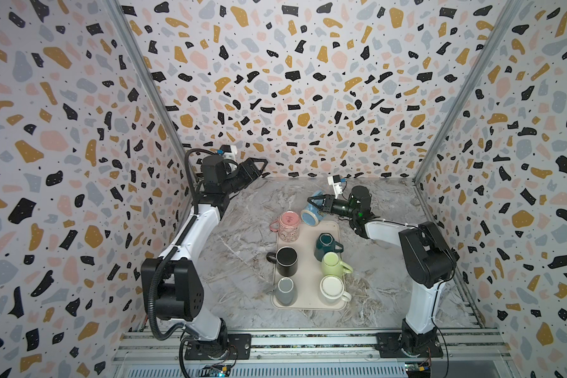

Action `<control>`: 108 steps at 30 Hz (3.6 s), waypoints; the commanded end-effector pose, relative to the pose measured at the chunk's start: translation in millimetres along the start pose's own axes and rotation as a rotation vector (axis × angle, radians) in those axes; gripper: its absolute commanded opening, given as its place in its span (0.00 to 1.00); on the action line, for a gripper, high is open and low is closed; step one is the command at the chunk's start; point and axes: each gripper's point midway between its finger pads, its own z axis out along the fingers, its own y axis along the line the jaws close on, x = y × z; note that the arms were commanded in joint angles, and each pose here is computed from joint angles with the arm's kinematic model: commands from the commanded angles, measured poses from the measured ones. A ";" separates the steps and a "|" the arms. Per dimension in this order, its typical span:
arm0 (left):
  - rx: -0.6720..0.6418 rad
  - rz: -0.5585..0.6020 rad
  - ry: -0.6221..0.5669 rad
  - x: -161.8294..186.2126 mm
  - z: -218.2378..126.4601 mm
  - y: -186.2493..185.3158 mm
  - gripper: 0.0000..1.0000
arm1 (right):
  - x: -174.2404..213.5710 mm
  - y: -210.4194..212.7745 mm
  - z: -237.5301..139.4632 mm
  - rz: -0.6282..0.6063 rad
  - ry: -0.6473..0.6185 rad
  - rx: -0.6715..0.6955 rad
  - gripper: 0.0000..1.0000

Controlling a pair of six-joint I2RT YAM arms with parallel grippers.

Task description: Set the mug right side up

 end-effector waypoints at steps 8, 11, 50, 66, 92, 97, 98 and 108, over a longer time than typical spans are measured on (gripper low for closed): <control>0.072 0.190 0.162 20.9 13.2 -34.0 0.81 | -31.9 93.4 -3.3 -0.566 -0.004 0.032 0.00; 0.078 0.246 0.195 21.6 13.1 -41.0 0.79 | -26.9 101.3 -1.3 -0.662 0.019 0.063 0.00; 0.008 0.631 0.596 110.1 7.5 -67.5 0.63 | 2.5 150.3 22.0 -1.249 0.119 0.225 0.00; 0.015 0.651 0.636 129.4 -7.6 -70.0 0.59 | 9.6 152.5 28.8 -1.271 0.140 0.194 0.00; 0.110 0.598 0.674 152.9 -1.0 -83.4 0.58 | 15.2 166.4 39.2 -1.304 0.109 0.145 0.00; 0.130 0.578 0.657 152.7 -2.6 -88.8 0.62 | 12.4 170.4 37.1 -1.298 0.082 0.145 0.00; 0.133 0.574 0.653 152.6 -2.5 -89.6 0.62 | 12.2 170.9 36.8 -1.296 0.076 0.144 0.00; 0.186 0.557 0.614 150.1 -11.3 -105.3 0.62 | 6.0 181.7 30.6 -1.269 0.028 0.118 0.00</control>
